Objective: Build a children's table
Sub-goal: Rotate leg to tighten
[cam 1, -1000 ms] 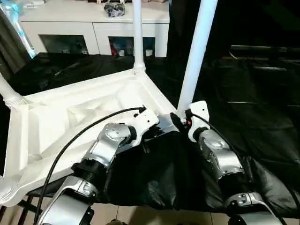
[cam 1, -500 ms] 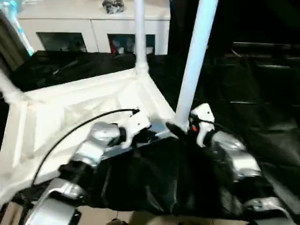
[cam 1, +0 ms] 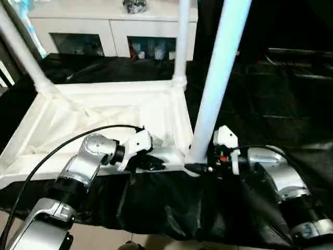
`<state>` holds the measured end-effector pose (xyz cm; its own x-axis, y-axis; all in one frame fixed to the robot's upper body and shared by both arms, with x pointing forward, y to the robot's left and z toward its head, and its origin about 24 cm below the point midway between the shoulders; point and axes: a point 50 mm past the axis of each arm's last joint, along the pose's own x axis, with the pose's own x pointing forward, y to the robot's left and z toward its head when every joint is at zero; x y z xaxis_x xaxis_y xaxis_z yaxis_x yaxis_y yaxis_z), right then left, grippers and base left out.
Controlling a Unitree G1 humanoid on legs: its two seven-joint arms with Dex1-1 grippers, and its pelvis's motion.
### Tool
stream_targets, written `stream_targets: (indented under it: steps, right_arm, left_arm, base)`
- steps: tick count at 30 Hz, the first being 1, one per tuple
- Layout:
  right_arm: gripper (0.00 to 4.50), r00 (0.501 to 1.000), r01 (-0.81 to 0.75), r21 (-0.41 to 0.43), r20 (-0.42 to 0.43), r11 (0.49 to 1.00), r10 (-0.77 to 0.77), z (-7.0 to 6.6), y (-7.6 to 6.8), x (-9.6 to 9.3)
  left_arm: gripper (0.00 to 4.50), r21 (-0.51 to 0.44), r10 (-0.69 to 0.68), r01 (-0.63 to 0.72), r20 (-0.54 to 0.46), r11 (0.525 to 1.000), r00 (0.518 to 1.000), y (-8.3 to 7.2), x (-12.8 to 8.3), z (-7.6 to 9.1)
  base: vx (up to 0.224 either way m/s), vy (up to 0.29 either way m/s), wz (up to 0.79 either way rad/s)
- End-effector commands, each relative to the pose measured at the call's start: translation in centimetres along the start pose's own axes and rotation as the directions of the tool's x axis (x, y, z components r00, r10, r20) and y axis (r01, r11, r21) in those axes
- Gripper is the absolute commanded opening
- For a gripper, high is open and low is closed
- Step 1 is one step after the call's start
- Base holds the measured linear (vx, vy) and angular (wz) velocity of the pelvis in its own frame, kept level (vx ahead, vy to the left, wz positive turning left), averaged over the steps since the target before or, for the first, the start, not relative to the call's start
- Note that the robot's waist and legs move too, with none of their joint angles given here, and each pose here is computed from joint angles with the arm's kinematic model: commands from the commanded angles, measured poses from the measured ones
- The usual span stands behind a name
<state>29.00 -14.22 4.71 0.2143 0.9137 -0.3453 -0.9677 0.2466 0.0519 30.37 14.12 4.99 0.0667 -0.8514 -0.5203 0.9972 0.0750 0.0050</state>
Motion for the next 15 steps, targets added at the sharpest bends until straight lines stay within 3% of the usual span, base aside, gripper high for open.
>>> stream_targets:
  steps: [1, 4, 11, 13, 14, 15]
  right_arm:
    - [2.99, 0.989, -0.150, -0.014, 0.004, 0.989, 0.150, 0.2, 1.5, 1.6]
    - [2.75, 0.989, -0.150, -0.013, 0.007, 0.989, 0.150, 0.3, 1.5, 1.7]
    - [2.67, 0.995, -0.063, 0.017, 0.079, 0.998, 0.061, 0.5, 1.3, 2.2]
    - [2.67, 0.975, 0.167, 0.072, 0.138, 0.983, -0.176, 0.7, 0.0, 3.3]
    - [2.67, 0.975, 0.167, 0.072, 0.138, 0.983, -0.176, 0.7, 0.0, 3.3]
    - [2.66, 0.947, 0.258, 0.121, 0.168, 0.959, -0.276, 0.9, -0.4, 3.9]
  left_arm:
    - [0.00, 0.045, 0.029, -0.031, 0.038, 0.999, 0.999, 0.5, -0.2, 1.2]
    - [0.00, 0.046, 0.027, -0.028, 0.035, 0.999, 0.999, 0.5, -0.3, 1.2]
    - [0.00, 0.034, 0.090, -0.092, 0.060, 0.995, 0.994, 0.9, 0.2, 1.4]
    - [0.00, 0.003, 0.225, -0.226, 0.055, 0.974, 0.973, 1.7, 1.3, 1.8]
    - [0.00, 0.003, 0.225, -0.226, 0.055, 0.974, 0.973, 1.7, 1.3, 1.8]
    - [0.00, -0.014, 0.282, -0.281, 0.053, 0.960, 0.958, 2.0, 1.9, 2.0]
  base:
    - [0.000, 0.000, 0.00]
    - [0.000, 0.000, 0.00]
    - [0.000, 0.000, 0.00]
    - [0.000, 0.000, 0.00]
    - [0.000, 0.000, 0.00]
    - [0.000, 0.000, 0.00]
